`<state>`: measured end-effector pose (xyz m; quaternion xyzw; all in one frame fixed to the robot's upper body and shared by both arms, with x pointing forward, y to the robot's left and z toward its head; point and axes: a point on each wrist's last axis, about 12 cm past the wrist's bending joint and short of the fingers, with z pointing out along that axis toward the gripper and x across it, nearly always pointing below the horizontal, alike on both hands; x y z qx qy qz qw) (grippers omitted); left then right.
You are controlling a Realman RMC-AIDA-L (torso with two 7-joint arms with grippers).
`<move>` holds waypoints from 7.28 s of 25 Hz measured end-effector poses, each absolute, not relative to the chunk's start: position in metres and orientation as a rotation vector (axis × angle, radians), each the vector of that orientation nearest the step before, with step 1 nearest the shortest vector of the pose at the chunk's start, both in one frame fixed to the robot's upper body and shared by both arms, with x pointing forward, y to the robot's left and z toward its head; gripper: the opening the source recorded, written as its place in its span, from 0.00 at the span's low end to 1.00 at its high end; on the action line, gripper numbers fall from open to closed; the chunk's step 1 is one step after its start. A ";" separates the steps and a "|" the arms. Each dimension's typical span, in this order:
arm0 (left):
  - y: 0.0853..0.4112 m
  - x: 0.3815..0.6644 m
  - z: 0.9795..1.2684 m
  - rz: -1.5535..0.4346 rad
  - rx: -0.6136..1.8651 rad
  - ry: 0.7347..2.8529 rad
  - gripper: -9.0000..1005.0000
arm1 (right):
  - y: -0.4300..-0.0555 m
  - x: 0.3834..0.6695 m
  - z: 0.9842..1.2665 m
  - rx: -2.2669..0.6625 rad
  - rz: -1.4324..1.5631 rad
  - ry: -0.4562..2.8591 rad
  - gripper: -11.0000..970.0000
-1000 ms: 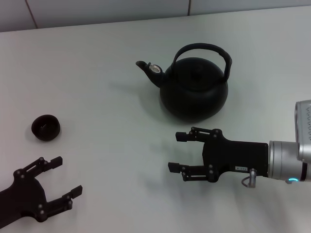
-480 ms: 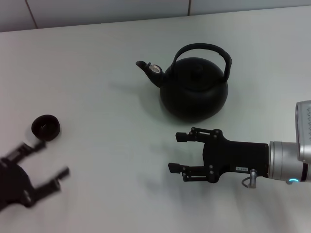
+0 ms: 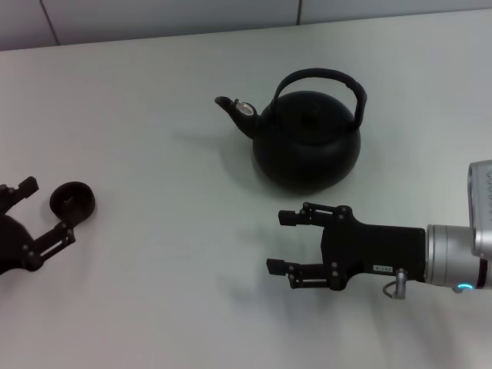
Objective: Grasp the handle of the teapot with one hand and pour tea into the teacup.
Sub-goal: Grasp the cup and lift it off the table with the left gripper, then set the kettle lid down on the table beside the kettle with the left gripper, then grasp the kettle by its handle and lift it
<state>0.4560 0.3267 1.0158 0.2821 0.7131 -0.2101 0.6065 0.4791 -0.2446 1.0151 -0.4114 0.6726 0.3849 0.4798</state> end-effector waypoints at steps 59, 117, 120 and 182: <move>0.308 0.497 1.002 -0.385 0.790 1.818 0.81 | -0.243 0.480 1.017 -1.007 0.947 1.626 0.81; 0.224 0.552 1.019 -0.507 1.104 1.764 0.69 | -0.255 0.465 1.021 -0.978 0.963 1.578 0.81; 0.224 0.552 1.019 -0.507 1.104 1.764 0.69 | -0.255 0.465 1.021 -0.978 0.961 1.580 0.81; 0.269 0.514 1.023 -0.540 0.996 1.745 0.82 | -0.294 0.475 1.016 -0.309 0.455 1.487 0.81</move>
